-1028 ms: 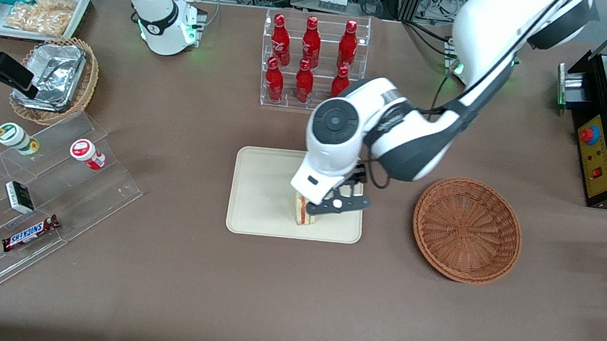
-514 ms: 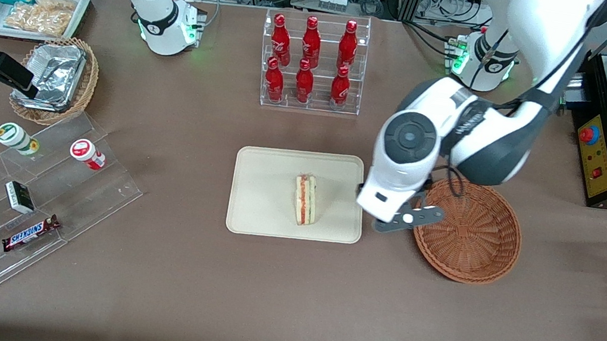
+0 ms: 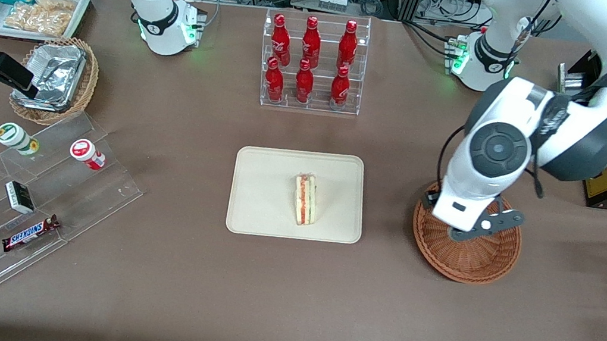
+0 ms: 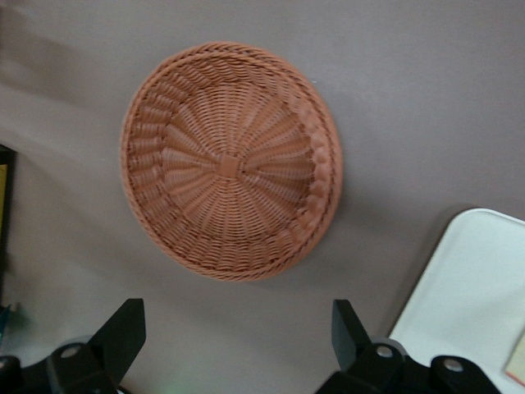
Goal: Place sandwich from basket to tray
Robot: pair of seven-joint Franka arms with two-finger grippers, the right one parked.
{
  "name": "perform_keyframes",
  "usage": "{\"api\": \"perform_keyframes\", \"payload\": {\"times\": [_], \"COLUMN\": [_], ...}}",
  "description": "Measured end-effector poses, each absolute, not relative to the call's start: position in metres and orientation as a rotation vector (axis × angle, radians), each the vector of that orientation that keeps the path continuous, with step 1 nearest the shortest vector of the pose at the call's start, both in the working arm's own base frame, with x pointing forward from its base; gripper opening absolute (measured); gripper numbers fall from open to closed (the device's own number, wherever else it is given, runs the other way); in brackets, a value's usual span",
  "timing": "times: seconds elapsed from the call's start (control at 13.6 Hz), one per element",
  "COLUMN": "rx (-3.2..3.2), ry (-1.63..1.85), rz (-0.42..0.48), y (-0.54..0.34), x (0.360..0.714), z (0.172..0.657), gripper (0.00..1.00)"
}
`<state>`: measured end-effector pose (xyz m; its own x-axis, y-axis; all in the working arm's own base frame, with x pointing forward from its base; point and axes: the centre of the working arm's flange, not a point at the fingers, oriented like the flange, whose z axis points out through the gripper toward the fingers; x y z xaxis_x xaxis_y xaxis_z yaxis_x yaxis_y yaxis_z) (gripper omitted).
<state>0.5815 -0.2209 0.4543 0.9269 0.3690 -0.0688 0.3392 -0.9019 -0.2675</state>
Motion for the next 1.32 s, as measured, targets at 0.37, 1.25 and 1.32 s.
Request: {"api": "perform_keyframes", "payload": {"times": [0.37,1.25,1.32], "rx": [-2.906,-3.075,-3.077], "ry": [-0.374,-0.185,-0.177], "rz": [0.285,0.32,0.309], "y": [-0.178,-0.013,-0.016], "x": [0.563,0.521,0.522], "z": [0.493,0.621,0.623], "gripper": [1.0,1.0,1.0]}}
